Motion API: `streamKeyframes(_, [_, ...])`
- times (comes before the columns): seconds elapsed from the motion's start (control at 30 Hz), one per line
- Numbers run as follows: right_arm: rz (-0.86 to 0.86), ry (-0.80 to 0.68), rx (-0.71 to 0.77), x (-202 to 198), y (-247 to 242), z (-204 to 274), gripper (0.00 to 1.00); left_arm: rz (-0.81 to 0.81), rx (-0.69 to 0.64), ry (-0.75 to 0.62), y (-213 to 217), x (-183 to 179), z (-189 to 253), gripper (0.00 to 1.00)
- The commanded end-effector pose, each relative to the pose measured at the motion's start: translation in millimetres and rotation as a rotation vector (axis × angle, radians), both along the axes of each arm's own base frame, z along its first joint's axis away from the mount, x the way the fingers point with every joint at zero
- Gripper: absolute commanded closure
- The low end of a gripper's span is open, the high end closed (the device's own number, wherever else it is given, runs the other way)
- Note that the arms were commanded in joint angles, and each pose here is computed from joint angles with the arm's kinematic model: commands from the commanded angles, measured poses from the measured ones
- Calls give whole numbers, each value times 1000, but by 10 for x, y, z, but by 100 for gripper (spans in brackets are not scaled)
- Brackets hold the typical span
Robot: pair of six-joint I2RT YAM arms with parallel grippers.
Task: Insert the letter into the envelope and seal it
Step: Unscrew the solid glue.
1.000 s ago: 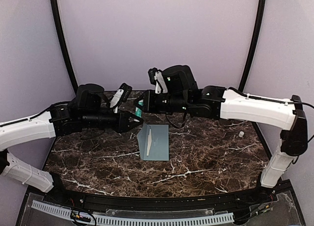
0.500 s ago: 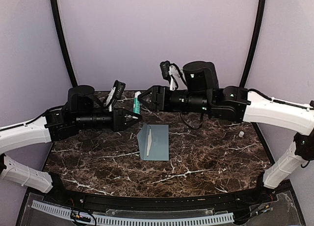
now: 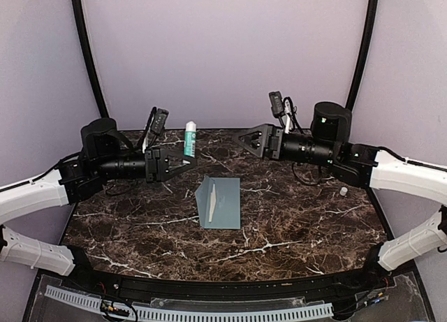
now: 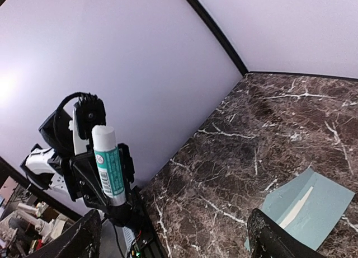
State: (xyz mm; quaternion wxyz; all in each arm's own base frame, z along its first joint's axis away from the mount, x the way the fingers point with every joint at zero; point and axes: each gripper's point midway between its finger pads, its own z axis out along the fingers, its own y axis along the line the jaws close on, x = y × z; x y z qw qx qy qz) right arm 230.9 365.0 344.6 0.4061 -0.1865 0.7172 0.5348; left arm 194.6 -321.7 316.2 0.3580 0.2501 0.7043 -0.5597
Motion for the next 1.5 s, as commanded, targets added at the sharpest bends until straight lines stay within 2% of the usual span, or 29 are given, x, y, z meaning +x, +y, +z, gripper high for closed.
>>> streamKeyframes(0.0, [293, -96, 182, -464, 132, 365, 15, -212, -162, -82, -33, -369, 418, 100])
streamKeyframes(0.13, [435, -145, 254, -726, 230, 496, 18, -294, -203, -88, -58, -479, 505, 100])
streamKeyframes(0.37, [484, -174, 257, -822, 451, 578, 20, -362, -218, -81, -92, -555, 553, 100])
streamKeyframes(1.03, [605, -161, 286, -978, 864, 690, 60, -413, -206, -56, -188, -622, 498, 100])
streamKeyframes(1.23, [575, -129, 268, -921, 890, 627, 81, -370, -204, -66, -191, -557, 478, 100])
streamKeyframes(1.47, [439, -80, 173, -694, 917, 387, 90, -153, -113, -62, -183, -204, 276, 100])
